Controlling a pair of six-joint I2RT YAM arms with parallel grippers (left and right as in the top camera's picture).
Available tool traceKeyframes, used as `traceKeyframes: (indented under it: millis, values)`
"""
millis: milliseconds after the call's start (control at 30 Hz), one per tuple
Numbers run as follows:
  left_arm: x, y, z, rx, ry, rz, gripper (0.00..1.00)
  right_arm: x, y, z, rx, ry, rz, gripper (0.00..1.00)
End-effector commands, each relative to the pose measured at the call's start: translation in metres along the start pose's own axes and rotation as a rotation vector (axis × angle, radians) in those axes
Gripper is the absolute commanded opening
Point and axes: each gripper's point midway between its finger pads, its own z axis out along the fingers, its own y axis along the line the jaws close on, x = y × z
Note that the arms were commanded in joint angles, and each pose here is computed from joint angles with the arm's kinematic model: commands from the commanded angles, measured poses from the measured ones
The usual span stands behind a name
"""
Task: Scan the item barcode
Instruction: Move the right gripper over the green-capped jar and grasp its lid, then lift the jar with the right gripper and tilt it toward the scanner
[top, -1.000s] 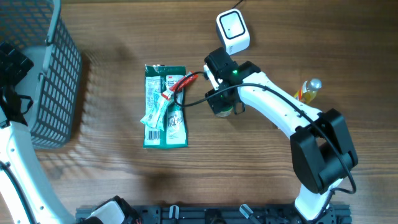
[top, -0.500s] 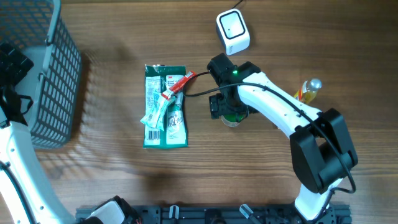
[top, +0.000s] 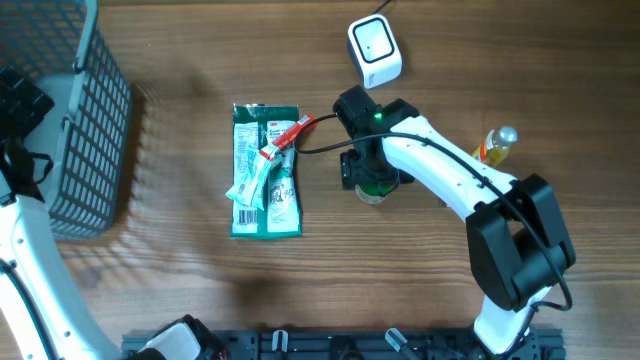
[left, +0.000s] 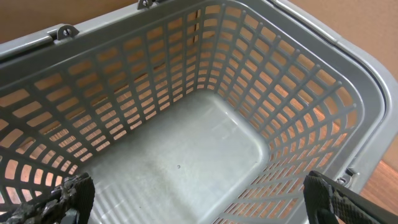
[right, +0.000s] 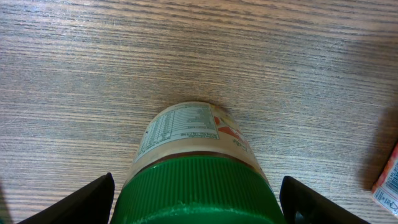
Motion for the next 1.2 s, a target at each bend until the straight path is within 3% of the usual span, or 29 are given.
traceKeyframes:
  millis: [0,200,367,1167]
  values:
    - [-0.003,0.000,-0.002,0.004,-0.008,0.015,1.00,0.004,-0.002,0.008,0.007,0.025,0.017,0.85]
    - [-0.003,0.000,-0.002,0.004,-0.008,0.015,1.00,0.007,-0.003,0.018,0.005,0.022,0.015,0.85]
    - [-0.003,0.000,-0.002,0.004,-0.008,0.015,1.00,0.006,-0.002,0.018,0.003,0.017,0.013,0.76]
    - [-0.003,0.000,-0.002,0.004,-0.009,0.015,1.00,0.007,-0.002,0.027,-0.002,0.008,0.013,0.79]
